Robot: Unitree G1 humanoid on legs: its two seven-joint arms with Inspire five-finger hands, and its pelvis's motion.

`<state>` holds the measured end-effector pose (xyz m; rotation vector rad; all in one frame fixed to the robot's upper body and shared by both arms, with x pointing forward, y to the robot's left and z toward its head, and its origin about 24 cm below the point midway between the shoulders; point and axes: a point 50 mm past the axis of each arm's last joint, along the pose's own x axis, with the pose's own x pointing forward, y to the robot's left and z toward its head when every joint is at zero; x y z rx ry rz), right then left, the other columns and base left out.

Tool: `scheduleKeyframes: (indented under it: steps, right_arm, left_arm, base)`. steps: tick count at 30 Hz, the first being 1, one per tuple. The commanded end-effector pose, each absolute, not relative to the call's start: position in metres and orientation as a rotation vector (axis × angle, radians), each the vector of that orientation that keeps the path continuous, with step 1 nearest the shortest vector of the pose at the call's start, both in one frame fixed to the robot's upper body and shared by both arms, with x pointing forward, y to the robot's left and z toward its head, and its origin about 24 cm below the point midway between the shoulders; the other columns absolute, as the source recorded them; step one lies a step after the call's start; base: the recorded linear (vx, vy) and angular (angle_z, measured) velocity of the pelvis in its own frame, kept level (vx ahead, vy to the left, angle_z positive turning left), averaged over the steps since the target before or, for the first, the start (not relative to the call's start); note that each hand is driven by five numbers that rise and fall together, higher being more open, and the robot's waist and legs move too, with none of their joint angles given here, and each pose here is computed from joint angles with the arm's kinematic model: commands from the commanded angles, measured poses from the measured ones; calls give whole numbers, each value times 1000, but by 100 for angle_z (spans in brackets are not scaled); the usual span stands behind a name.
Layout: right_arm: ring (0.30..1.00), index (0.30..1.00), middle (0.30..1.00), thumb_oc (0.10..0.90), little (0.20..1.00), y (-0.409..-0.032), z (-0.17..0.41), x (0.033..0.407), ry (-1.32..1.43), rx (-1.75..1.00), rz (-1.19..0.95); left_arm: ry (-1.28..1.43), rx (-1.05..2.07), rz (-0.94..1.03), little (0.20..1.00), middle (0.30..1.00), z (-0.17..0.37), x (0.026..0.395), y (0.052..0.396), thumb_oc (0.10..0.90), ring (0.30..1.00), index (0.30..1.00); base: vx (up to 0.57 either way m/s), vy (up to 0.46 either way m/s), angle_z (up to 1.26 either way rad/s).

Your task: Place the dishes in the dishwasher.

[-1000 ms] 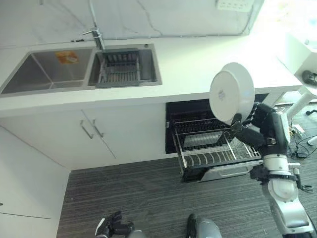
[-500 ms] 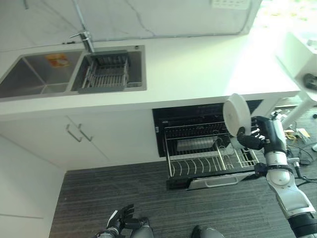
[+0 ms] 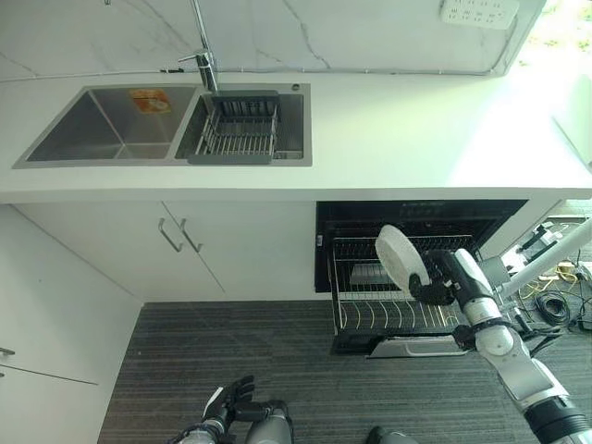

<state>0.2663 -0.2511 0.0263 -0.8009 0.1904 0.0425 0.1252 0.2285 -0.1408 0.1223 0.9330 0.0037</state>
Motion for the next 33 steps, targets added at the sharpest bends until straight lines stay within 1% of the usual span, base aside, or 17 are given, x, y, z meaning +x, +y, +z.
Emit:
scheduleKeyframes:
  steps: [1, 6, 11, 20, 23, 33]
  right_arm:
    - [300, 300, 300, 400, 300, -249, 79, 298, -47, -876, -5]
    - [300, 300, 300, 400, 300, -251, 75, 311, 19, -1013, 21]
    - [300, 300, 300, 400, 300, -249, 87, 328, 30, -1100, 34]
    - [300, 300, 300, 400, 300, -260, 105, 350, 81, -1263, 36]
    - [300, 300, 300, 400, 300, -262, 107, 356, 129, -1334, 76]
    - [300, 300, 300, 400, 300, -271, 92, 358, 243, -1442, 145]
  left_arm:
    - [1070, 309, -14, 900, 900, -141, 84, 271, 800, 900, 900]
    - [1055, 347, -36, 900, 900, -136, 92, 276, 800, 900, 900]
    - [1040, 372, -48, 900, 900, -131, 100, 281, 800, 900, 900]
    - [1024, 410, -78, 900, 900, -126, 107, 286, 800, 900, 900]
    - [1026, 417, -86, 900, 900, -126, 107, 288, 800, 900, 900]
    - [1002, 426, -93, 900, 900, -123, 115, 288, 800, 900, 900]
  base:
    - [0, 0, 0]
    - [13, -3, 6]
    - [-2, -4, 8]
    - [-5, 2, 10]
    - [13, 11, 11]
    - [-1, 6, 3]
